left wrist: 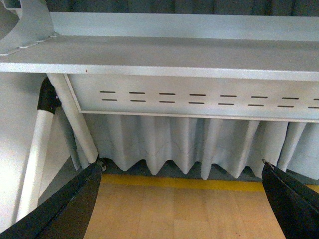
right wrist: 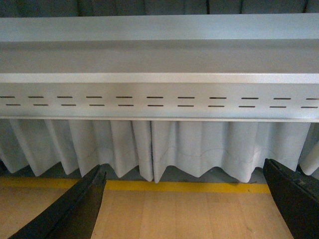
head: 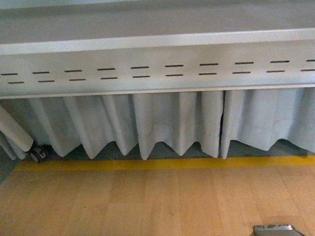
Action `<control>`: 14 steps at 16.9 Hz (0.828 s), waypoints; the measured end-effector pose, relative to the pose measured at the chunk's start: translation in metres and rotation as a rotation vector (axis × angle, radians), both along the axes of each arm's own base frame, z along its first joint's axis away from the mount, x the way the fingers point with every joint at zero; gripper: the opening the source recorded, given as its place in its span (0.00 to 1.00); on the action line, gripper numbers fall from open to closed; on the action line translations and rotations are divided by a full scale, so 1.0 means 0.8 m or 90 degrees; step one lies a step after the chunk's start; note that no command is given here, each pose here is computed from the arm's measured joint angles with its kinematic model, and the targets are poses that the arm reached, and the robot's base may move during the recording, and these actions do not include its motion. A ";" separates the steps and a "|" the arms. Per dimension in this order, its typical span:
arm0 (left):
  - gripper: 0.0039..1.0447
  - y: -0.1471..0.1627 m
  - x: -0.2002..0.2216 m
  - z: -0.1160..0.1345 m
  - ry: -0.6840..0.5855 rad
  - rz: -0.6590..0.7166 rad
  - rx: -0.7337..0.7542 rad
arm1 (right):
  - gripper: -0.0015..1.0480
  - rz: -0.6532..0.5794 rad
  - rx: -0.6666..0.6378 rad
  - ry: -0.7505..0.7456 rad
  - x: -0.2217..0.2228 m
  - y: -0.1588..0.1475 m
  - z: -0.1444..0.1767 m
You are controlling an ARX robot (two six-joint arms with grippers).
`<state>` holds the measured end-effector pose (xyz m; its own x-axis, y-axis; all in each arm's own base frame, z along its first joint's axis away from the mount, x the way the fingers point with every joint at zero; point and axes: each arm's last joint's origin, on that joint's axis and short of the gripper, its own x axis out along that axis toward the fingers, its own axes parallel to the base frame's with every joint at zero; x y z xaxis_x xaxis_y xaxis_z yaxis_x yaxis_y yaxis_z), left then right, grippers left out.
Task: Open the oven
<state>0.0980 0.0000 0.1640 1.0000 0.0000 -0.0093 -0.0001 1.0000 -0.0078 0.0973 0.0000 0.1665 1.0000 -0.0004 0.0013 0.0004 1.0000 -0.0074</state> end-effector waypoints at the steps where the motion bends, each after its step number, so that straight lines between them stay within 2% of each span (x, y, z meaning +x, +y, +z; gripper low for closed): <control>1: 0.94 0.000 0.000 0.000 0.001 0.000 0.000 | 0.94 0.000 0.000 0.001 0.000 0.000 0.000; 14: 0.94 0.000 0.000 0.000 -0.001 0.000 0.005 | 0.94 0.000 0.000 -0.001 0.000 0.000 0.000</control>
<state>0.0980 0.0000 0.1642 1.0000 -0.0004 -0.0078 0.0004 1.0000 0.0002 0.0973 0.0000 0.1666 1.0000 -0.0008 0.0025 0.0008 1.0000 -0.0074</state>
